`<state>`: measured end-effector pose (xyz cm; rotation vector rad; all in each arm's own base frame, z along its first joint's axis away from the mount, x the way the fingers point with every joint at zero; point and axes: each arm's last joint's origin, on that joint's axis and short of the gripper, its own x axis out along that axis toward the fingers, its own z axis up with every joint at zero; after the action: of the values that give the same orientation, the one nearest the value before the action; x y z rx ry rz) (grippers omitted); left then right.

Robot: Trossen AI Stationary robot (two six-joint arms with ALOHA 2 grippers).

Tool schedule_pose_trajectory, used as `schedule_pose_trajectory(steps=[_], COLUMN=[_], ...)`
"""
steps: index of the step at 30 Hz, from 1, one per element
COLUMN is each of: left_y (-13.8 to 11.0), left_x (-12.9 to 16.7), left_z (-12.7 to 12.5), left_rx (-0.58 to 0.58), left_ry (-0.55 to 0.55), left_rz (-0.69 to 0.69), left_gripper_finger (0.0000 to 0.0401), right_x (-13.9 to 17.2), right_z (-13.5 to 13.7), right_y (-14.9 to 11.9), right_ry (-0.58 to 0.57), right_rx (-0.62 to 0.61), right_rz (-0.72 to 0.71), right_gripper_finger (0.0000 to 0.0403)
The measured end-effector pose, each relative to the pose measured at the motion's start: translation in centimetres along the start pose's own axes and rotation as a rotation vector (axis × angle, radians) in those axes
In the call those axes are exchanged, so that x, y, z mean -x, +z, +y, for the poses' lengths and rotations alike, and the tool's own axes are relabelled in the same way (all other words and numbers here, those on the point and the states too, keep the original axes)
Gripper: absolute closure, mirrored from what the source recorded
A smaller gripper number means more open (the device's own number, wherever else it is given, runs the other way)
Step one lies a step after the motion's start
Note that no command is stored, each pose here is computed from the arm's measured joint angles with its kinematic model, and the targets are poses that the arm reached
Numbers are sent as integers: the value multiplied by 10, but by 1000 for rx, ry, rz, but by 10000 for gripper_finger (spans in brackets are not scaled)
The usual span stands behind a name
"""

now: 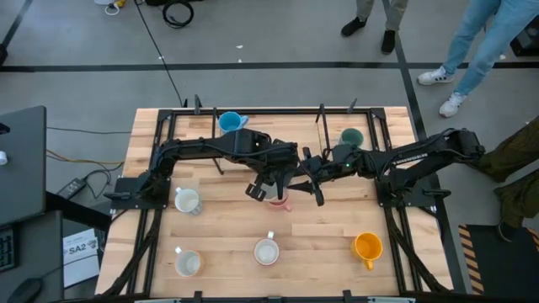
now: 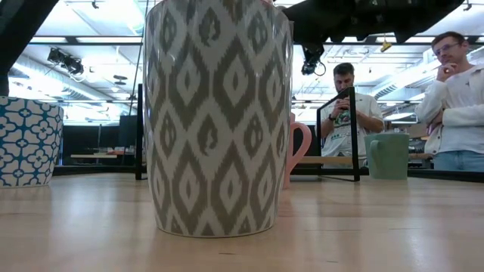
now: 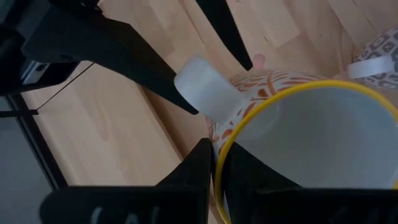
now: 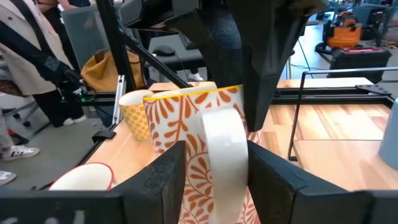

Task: Place coffee mugs
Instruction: Put the orange patterned mug on the shelf

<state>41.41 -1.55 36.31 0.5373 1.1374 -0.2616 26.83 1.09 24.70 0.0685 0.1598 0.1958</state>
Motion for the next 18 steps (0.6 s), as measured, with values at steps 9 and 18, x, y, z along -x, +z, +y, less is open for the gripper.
schedule_pose_trajectory(steps=[9,18], left_y=[0,0], left_x=[0,0], left_z=[0,0], left_rx=[8,12], left_ry=[9,16], left_rz=[5,11], left_gripper_finger=[370,367], right_x=[0,0], right_z=[-1,-2], right_y=[0,0], right_ry=[-7,-11], right_rx=[8,3], right_rz=[-3,-4], right_gripper_finger=[324,325])
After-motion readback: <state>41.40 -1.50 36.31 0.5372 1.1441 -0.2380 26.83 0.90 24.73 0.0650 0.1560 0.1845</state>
